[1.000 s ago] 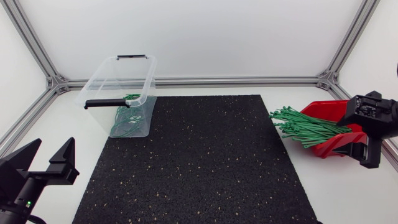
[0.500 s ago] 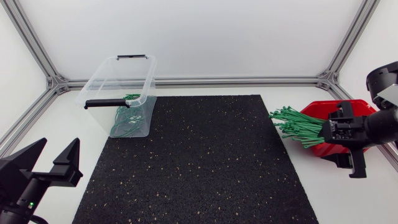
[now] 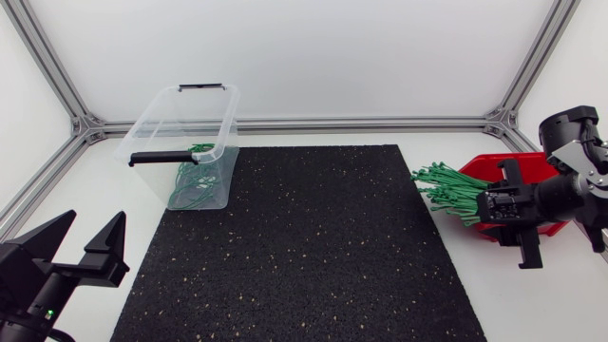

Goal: Take a green cable tie from the red box, thread the tail through the head to close it, then place it in the transparent bin on the left.

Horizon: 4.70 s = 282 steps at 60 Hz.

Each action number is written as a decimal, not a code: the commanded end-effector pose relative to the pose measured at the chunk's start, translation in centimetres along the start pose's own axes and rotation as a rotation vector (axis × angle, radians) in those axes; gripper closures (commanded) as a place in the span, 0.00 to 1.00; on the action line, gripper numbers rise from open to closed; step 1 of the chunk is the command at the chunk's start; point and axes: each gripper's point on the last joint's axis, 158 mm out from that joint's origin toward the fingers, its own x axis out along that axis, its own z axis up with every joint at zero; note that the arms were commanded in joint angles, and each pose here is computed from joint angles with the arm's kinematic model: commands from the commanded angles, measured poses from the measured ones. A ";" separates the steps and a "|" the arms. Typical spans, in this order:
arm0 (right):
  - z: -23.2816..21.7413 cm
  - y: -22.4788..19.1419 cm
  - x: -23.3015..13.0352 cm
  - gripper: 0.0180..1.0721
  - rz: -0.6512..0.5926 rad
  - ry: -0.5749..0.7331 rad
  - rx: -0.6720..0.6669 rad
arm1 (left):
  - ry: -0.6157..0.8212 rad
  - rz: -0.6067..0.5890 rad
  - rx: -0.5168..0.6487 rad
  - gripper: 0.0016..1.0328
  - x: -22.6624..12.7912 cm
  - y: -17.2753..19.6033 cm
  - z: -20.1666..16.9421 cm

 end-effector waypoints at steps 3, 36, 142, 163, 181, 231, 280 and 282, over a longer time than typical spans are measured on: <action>0.1 1.4 1.2 0.63 0.044 0.001 -0.038 | 0.045 -0.001 0.001 0.04 0.2 0.0 -2.1; -0.2 1.2 2.5 0.64 0.025 0.020 -0.042 | 0.045 -0.006 0.002 0.04 0.2 -0.1 -2.1; 1.8 -2.0 -2.9 0.95 -0.155 0.016 -0.042 | 0.041 -0.036 -0.001 0.04 0.2 -0.9 -2.1; 5.3 -3.4 -7.6 0.95 -0.180 -0.067 0.038 | 0.038 -0.044 -0.005 0.04 0.2 -1.1 -2.0; 8.8 -4.3 -12.0 0.95 -0.197 -0.134 0.134 | 0.037 -0.045 -0.010 0.04 0.2 -1.2 -2.0; 26.9 0.6 -12.5 0.95 -0.070 -0.176 0.224 | 0.048 -0.045 -0.011 0.04 0.1 -1.2 -2.2; 34.0 6.7 -2.7 0.14 0.067 -0.222 0.217 | 0.050 -0.057 -0.010 0.04 0.1 -1.5 -2.2; 34.0 6.7 -2.8 0.14 0.067 -0.224 0.215 | 0.050 -0.060 -0.010 0.04 0.1 -1.6 -2.2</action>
